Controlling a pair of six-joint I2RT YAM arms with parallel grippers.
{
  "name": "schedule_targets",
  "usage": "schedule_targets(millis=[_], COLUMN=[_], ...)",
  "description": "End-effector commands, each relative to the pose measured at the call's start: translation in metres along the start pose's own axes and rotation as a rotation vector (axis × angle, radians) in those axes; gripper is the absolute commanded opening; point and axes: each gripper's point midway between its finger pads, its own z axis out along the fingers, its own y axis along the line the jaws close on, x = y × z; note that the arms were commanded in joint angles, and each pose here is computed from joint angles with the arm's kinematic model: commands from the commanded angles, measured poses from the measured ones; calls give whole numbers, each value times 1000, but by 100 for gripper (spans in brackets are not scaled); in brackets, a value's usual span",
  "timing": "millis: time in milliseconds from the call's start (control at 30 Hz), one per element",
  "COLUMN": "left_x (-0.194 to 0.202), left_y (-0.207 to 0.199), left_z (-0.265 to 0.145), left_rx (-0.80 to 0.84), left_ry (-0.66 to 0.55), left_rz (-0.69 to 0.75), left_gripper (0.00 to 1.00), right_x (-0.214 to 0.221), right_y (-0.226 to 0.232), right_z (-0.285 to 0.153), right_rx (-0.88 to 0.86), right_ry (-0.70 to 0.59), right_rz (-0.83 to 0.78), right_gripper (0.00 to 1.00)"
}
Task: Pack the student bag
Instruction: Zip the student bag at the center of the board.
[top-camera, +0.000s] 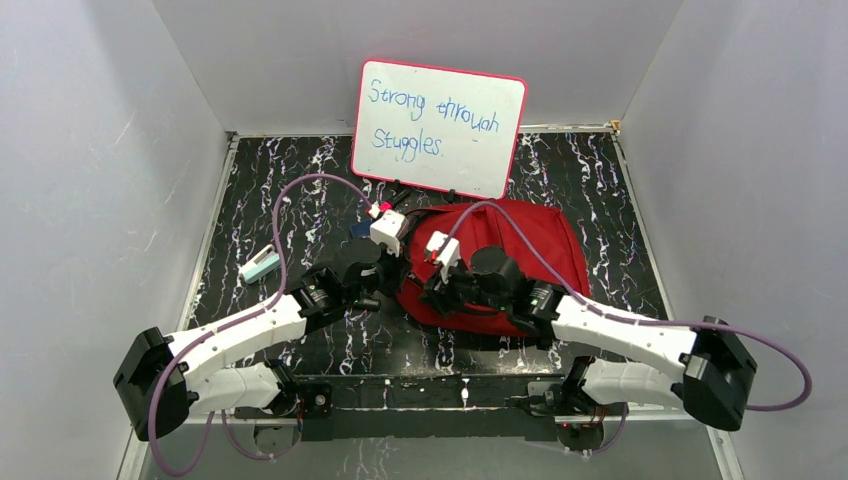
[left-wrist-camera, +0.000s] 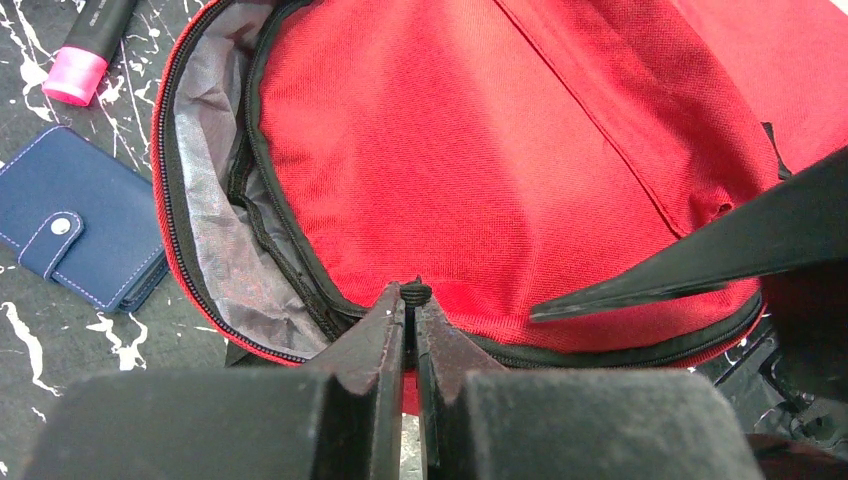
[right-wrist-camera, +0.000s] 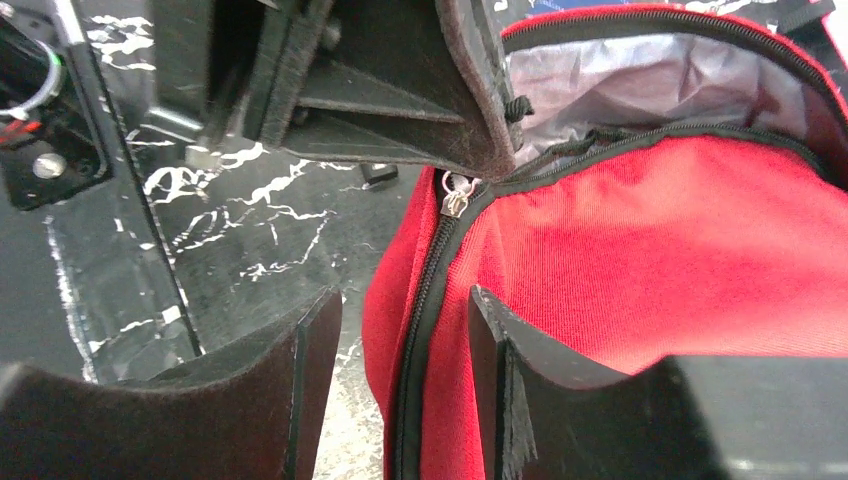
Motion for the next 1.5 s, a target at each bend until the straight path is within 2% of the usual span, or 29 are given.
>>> schedule_targets(millis=[0, 200, 467, 533, 667, 833, 1100, 1400, 1467], left_x=[-20, -22, -26, -26, -26, -35, -66, -83, -91], left_y=[-4, -5, -5, -4, 2, 14, 61, 92, 94], left_z=[-1, -1, 0, -1, -1, 6, 8, 20, 27], left_rx=[15, 16, 14, 6, -29, -110, -328, -367, -363], left_ry=[-61, -65, -70, -71, -67, -71, -95, -88, -93], left_rz=[-20, -18, -19, -19, -16, 17, 29, 30, 46], left_gripper=[0, 0, 0, 0, 0, 0, 0, 0, 0], right_x=[-29, -7, -3, -3, -2, 9, 30, 32, 40], right_y=[-11, -20, -31, -33, -26, -2, 18, 33, 37], right_z=[15, 20, 4, 0, -6, -5, -5, -15, -17], right_rx=[103, 194, 284, 297, 260, 131, 55, -15, -38], right_ry=[-67, 11, 18, 17, 15, 44, 97, 77, 107], right_rz=[-41, -53, -52, -52, -46, -46, -32, -9, -9], right_gripper=[58, 52, 6, 0, 0, 0, 0, 0, 0])
